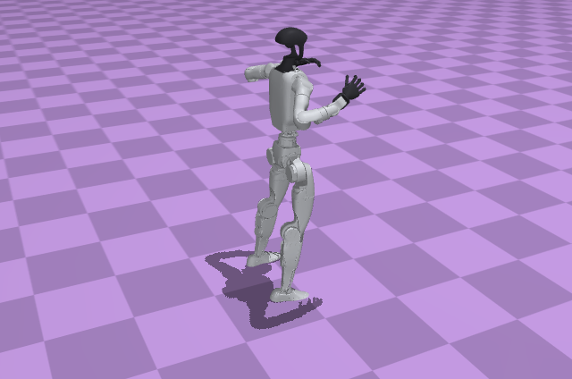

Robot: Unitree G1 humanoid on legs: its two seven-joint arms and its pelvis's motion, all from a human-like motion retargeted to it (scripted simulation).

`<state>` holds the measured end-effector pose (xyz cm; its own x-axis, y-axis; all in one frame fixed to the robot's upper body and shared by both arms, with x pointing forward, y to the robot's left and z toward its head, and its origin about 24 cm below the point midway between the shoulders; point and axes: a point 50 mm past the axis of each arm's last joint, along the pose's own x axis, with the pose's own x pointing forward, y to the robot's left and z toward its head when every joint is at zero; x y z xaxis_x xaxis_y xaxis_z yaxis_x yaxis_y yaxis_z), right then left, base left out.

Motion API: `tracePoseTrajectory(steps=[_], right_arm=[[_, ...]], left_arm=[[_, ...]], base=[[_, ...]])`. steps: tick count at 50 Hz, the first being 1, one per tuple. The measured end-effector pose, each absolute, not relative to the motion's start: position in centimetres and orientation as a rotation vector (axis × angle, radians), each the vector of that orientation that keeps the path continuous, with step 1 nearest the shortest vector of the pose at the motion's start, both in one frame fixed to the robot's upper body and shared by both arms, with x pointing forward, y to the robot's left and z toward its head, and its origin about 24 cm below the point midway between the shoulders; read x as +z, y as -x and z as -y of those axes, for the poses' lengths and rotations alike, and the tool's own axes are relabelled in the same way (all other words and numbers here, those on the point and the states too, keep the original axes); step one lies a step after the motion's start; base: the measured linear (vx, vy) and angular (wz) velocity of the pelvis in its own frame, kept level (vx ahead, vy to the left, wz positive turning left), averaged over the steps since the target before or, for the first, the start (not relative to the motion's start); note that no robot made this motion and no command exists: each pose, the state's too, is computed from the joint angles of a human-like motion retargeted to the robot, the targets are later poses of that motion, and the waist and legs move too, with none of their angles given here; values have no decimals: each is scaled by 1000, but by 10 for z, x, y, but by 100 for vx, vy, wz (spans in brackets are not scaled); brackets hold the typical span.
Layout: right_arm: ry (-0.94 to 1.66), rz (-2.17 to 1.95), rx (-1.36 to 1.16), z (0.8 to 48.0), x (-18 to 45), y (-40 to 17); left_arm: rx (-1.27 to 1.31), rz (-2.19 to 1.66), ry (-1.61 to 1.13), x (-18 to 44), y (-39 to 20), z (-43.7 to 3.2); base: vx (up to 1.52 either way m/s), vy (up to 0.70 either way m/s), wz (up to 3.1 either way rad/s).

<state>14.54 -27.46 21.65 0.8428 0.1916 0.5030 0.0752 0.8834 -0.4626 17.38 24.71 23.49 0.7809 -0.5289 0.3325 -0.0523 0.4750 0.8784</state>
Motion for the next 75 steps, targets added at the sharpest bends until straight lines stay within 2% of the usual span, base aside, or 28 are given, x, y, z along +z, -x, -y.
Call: tracePoseTrajectory(steps=[10, 15, 19, 25, 29, 34, 48, 53, 58, 63, 70, 75], right_arm=[[-177, 342, 43, 237, 119, -148], [-200, 251, 216, 207, 102, -161], [-249, 293, 475, 178, 120, -163], [-403, 447, 881, 144, 168, -155], [-505, 566, 1106, 127, 198, -147], [-628, 694, 1246, 114, 225, -138], [-705, 822, 1309, 93, 243, -142], [-716, 875, 1301, 91, 251, -146], [-796, 936, 1424, 86, 264, -136], [-779, 993, 1519, 82, 273, -131], [-777, 960, 1326, 93, 261, -138], [-802, 840, 1108, 120, 238, -142]], left_arm=[[-232, 435, 25, 142, -153, -216], [-370, 246, 219, 99, -167, -191], [-587, 294, 343, 113, -172, -165], [-975, 561, 574, 175, -169, -129], [-1178, 741, 605, 212, -160, -115], [-1256, 880, 581, 239, -151, -105], [-1205, 1079, 611, 266, -154, -86], [-1291, 1141, 715, 280, -152, -79], [-1403, 1080, 834, 274, -149, -84], [-1411, 965, 827, 256, -154, -93], [-1238, 806, 772, 230, -152, -101], [-1215, 827, 593, 233, -153, -99]], base=[[0, 0, 0], [0, 0, 0], [0, 0, 0], [0, 0, 0], [0, 0, 0], [0, 0, 0], [0, 0, 0], [0, 0, 4], [0, 0, 0], [0, 0, 0], [1, -1, -5], [0, 0, 4]])
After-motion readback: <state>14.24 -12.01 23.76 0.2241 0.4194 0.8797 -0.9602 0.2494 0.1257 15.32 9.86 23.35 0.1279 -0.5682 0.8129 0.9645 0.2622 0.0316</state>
